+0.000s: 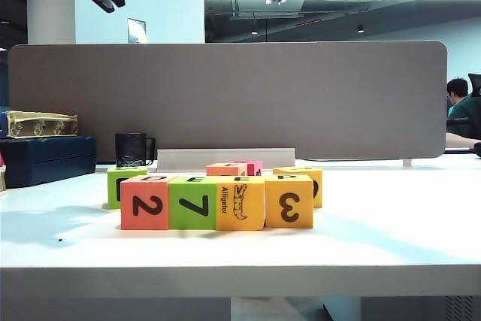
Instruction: Select the appropriate blocks from the scattered letter blocks on the table and arrange them in a row to spell out "DEEP".
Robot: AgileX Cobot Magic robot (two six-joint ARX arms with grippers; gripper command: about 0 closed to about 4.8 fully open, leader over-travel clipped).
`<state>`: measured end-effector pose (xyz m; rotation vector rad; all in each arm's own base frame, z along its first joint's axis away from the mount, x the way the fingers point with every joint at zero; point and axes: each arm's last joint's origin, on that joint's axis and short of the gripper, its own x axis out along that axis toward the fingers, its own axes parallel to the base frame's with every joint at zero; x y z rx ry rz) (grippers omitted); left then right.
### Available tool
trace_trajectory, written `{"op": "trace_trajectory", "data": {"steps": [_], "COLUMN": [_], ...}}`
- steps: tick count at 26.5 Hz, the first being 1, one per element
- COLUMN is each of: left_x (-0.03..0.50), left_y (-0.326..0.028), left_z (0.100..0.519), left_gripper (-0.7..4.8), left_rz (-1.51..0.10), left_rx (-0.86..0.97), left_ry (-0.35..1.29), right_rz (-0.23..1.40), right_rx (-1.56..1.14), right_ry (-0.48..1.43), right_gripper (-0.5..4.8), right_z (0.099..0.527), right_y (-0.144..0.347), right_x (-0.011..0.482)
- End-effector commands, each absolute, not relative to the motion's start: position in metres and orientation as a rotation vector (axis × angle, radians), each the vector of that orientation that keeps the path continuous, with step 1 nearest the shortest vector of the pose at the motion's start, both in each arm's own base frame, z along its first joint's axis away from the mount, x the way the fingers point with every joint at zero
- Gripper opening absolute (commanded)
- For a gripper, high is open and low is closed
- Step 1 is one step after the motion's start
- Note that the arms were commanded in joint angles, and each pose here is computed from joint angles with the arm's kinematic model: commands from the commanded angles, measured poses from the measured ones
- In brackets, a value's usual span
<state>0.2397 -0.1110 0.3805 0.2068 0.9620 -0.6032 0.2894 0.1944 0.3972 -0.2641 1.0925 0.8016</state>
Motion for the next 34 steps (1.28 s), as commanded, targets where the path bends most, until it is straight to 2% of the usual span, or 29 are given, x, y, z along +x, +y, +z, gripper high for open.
{"op": "trace_trajectory", "data": {"steps": [1,34], "left_x": [0.2371,0.2380], "left_y": [-0.1092,-0.1095], "left_z": [0.3791,0.3796], "left_gripper": [0.80,0.80], "left_rz": [-0.603,-0.601], "left_rx": [0.215,0.216], "left_ry": [0.997,0.986], "right_rz": [0.828,0.821], "right_rx": [-0.241,-0.250], "right_ry": [1.092,1.058], "right_gripper": [0.00,0.00], "right_z": [0.3986,0.3993], "right_y": [0.1946,0.1954], "right_x": [0.2889,0.2922]}}
